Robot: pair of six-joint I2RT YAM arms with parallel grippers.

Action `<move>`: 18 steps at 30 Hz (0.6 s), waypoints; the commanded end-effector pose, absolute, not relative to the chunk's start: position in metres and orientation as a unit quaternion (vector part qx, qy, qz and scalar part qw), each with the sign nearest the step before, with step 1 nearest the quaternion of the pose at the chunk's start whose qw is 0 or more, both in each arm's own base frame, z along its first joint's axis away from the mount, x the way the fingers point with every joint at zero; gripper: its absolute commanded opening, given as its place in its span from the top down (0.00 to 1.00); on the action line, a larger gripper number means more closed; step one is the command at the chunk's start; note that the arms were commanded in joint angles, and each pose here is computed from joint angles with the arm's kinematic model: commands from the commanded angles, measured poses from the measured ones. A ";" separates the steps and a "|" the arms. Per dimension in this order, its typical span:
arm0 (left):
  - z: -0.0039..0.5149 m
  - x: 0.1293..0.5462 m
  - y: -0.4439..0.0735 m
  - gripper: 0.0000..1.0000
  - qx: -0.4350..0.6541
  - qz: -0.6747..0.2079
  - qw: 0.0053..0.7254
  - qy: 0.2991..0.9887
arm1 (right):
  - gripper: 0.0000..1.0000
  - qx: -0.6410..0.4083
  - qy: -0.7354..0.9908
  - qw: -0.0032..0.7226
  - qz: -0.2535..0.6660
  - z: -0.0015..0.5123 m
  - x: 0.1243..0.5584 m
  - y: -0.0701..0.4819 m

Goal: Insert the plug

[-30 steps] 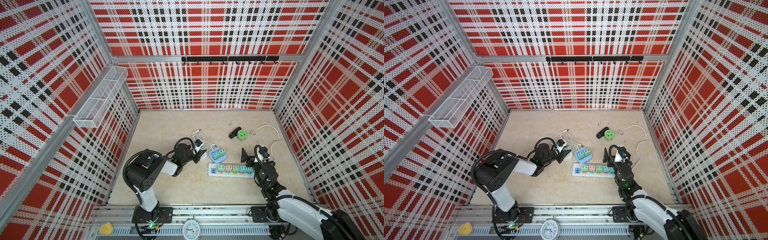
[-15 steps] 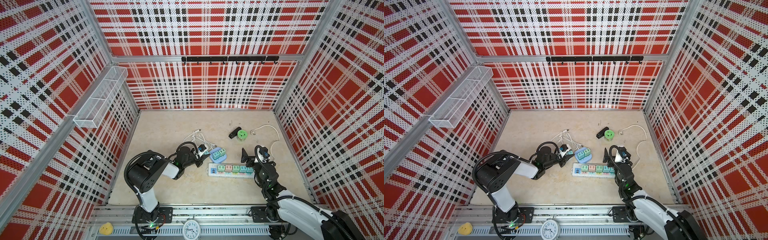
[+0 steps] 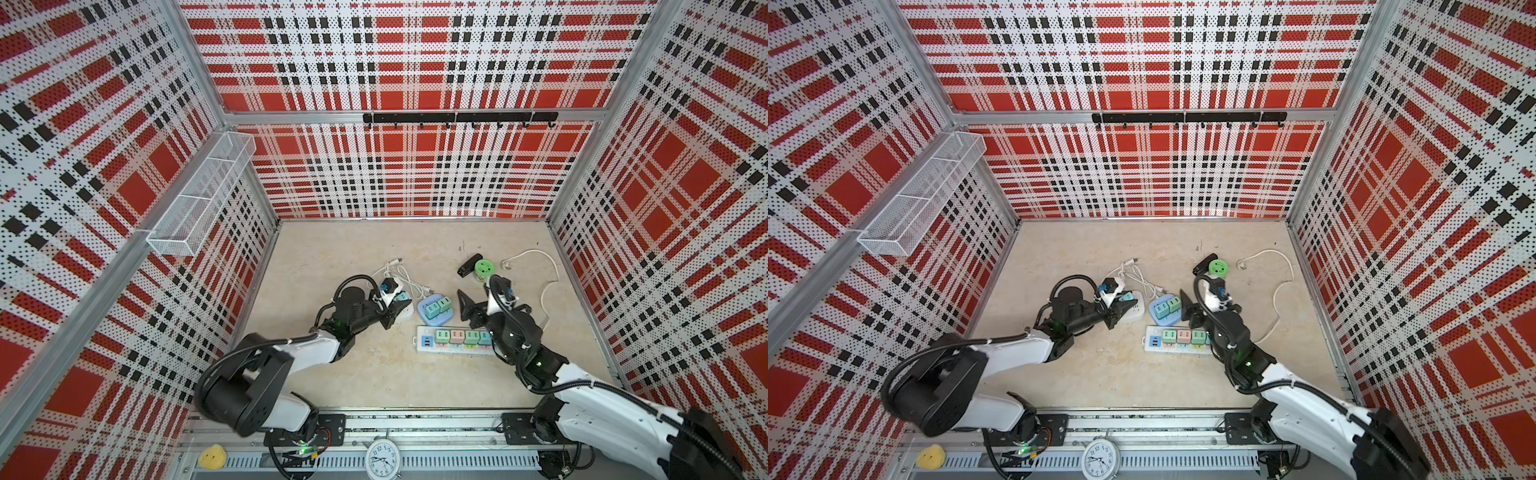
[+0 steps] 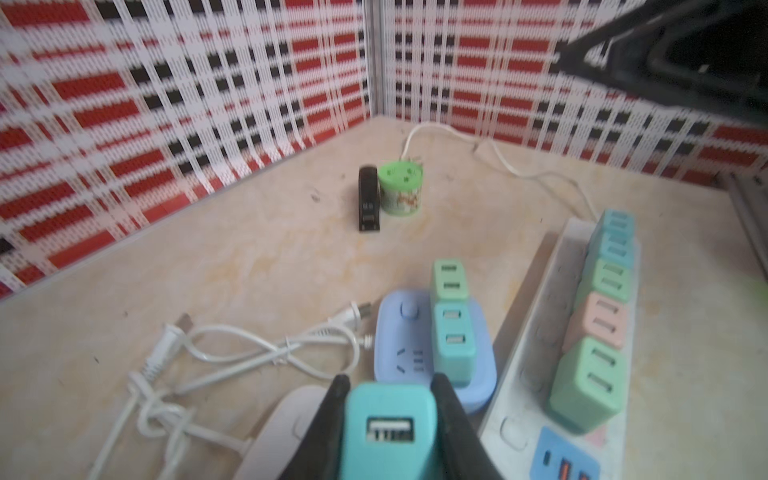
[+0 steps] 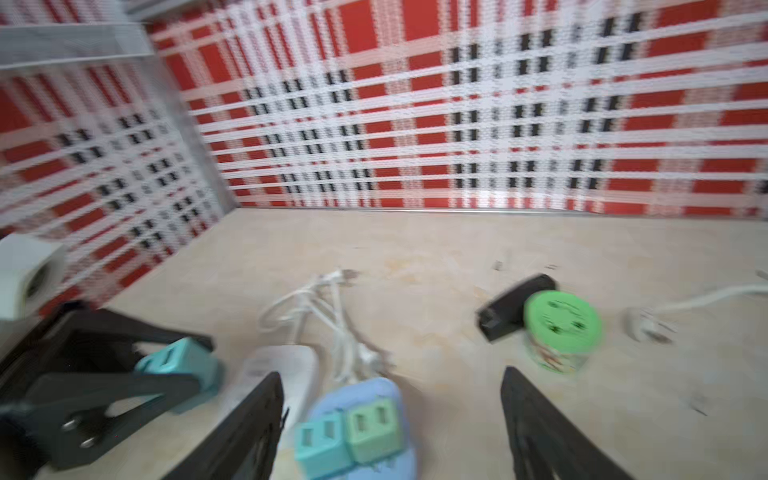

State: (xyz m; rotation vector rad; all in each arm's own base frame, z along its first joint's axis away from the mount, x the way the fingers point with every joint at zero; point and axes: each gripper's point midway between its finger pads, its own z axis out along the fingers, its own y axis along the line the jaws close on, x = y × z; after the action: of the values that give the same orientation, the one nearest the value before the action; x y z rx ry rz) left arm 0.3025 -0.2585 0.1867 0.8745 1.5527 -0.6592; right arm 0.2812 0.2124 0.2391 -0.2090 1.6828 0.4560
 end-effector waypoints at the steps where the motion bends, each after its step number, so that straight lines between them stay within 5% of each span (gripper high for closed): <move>1: 0.207 0.307 -0.234 1.00 0.318 -0.268 0.573 0.706 | 0.26 -0.112 0.768 0.595 0.207 0.225 0.277 0.259; 7: 0.216 0.329 -0.115 1.00 0.093 -0.230 0.601 0.760 | 0.41 -0.184 0.813 0.508 0.219 0.186 0.286 0.360; 11: 0.211 0.319 -0.056 1.00 -0.010 -0.193 0.625 0.756 | 0.43 -0.197 0.828 0.479 0.215 0.162 0.297 0.391; 18: 0.212 0.305 -0.026 1.00 -0.051 -0.162 0.650 0.741 | 0.48 -0.254 0.855 0.413 0.185 0.107 0.317 0.449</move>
State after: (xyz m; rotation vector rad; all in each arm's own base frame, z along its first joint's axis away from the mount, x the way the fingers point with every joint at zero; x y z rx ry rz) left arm 0.3062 -0.0320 0.2022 -0.0735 1.7128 -0.3627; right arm 0.3177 0.4373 0.1257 -0.5788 2.0901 0.4772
